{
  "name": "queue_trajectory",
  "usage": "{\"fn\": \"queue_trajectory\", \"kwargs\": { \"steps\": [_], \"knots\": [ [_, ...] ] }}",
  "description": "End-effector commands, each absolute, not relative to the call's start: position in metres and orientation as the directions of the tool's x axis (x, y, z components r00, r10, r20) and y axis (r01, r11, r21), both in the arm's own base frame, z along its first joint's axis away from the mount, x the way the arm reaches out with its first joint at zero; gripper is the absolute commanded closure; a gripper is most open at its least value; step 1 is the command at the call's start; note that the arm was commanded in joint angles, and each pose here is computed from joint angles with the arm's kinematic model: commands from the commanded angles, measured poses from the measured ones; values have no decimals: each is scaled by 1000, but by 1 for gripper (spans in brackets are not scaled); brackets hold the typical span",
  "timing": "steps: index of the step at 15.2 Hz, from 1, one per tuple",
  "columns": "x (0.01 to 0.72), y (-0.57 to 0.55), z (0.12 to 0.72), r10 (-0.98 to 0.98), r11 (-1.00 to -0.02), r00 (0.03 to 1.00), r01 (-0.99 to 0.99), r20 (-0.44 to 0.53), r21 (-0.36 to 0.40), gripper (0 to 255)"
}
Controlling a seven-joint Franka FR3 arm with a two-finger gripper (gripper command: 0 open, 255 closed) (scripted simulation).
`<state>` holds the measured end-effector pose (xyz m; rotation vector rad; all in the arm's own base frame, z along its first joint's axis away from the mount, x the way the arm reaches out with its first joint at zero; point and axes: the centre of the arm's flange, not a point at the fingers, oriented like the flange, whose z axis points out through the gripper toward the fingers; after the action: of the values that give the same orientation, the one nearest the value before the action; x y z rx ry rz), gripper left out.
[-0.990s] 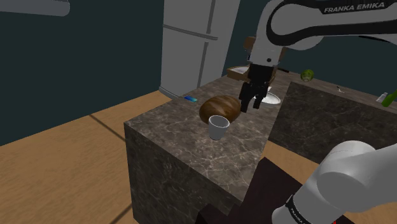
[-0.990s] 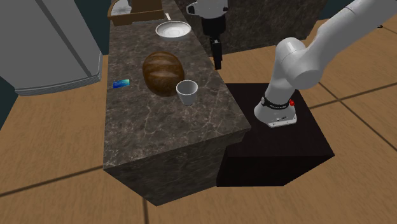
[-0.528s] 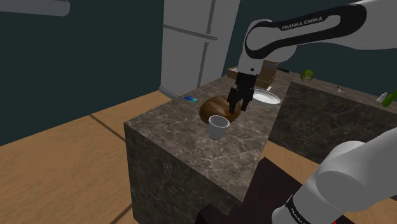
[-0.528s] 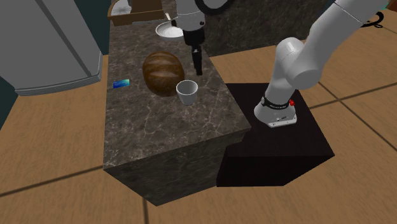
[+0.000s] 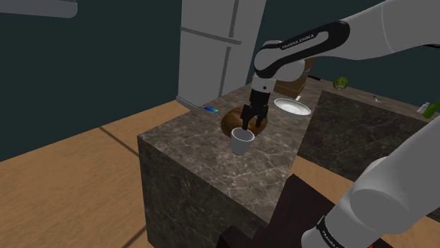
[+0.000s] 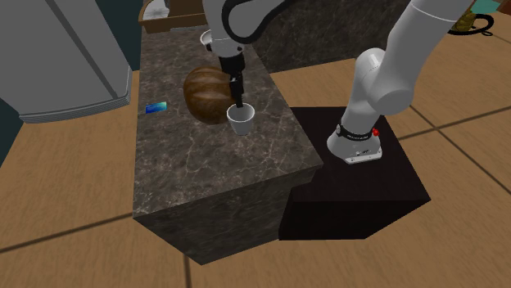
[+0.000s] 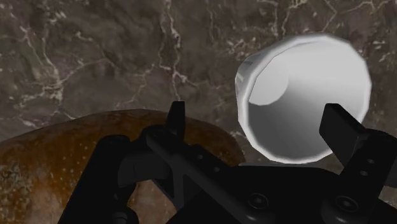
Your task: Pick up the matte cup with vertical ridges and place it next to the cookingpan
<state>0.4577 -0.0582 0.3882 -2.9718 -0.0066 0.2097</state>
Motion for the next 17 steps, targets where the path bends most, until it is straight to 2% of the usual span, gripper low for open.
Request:
{"fn": "queue_trajectory", "kwargs": {
  "steps": [1,5,13,14,17],
  "knots": [
    [458,-58,377,16,-987,990,-7,-138,-162,0],
    [455,-54,354,16,-987,990,-7,-138,-162,0],
    [455,-54,354,16,-987,990,-7,-138,-162,0],
    [455,-54,354,16,-987,990,-7,-138,-162,255],
    [455,-54,354,16,-987,990,-7,-138,-162,255]
  ]
}}
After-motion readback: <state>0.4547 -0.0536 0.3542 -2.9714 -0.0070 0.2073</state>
